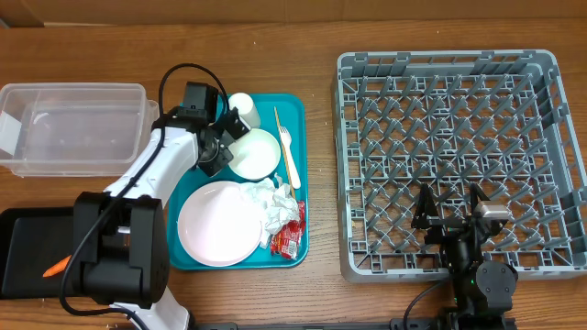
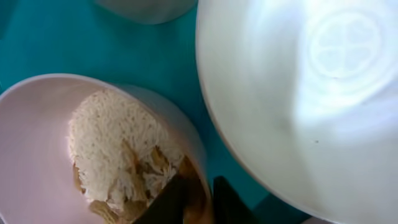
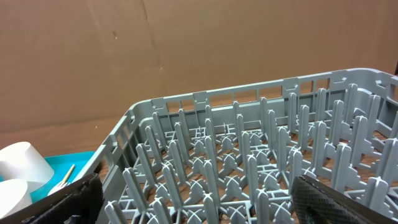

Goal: Sort waste into correct bins and load items into the dishwasher
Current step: 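Grasp the pink bowl rim with the left gripper and lift, then carry the pink bowl left over the black tray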

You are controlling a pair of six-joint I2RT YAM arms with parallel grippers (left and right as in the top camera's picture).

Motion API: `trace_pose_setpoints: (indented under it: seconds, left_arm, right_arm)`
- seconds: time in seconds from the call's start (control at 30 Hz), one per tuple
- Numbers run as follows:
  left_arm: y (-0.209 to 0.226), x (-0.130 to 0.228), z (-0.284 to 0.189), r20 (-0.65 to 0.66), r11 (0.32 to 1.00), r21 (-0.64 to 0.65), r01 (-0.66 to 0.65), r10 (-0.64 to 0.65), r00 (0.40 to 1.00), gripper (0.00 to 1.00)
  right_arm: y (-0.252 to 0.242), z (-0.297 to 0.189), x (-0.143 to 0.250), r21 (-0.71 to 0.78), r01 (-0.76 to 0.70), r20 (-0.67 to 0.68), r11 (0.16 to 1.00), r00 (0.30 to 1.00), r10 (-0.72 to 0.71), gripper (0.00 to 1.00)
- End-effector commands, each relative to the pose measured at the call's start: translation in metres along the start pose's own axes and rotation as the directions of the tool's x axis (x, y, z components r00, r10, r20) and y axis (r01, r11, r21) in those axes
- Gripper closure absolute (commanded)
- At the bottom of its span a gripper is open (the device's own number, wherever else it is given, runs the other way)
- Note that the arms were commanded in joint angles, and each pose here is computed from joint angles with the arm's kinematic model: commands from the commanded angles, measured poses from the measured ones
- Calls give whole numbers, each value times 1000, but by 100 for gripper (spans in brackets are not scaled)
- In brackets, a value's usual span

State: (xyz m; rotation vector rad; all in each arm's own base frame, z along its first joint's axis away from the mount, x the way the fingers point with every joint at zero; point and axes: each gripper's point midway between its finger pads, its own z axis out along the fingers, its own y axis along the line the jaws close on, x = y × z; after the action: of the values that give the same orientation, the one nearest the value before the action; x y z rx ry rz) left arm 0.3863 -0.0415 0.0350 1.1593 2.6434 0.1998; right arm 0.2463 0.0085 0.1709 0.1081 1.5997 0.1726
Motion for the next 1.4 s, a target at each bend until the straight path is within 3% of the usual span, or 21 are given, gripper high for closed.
trace_pose_setpoints:
  seconds: [0.0, 0.2, 0.57, 0.87, 1.27, 1.37]
  left_arm:
    - [-2, 1, 4, -1, 999, 18, 32, -32, 999, 88]
    - [-3, 0, 4, 1, 999, 20, 50, -50, 999, 96]
    - [17, -16, -11, 48, 947, -24, 321, -319, 946, 96]
    - [42, -43, -53, 111, 895, -28, 445, -440, 891, 96]
    - [67, -85, -109, 247, 821, 47, 568, -561, 790, 96]
    - [80, -81, -120, 254, 749, 50, 661, -650, 716, 96]
  right_arm:
    - [-3, 0, 2, 12, 3, 2, 1000, 1000, -3, 0]
    - [-3, 0, 2, 12, 3, 2, 1000, 1000, -3, 0]
    - [-3, 0, 2, 12, 3, 2, 1000, 1000, -3, 0]
    - [-3, 0, 2, 12, 3, 2, 1000, 1000, -3, 0]
    - [-3, 0, 2, 12, 3, 2, 1000, 1000, -3, 0]
    - [-3, 0, 2, 12, 3, 2, 1000, 1000, -3, 0]
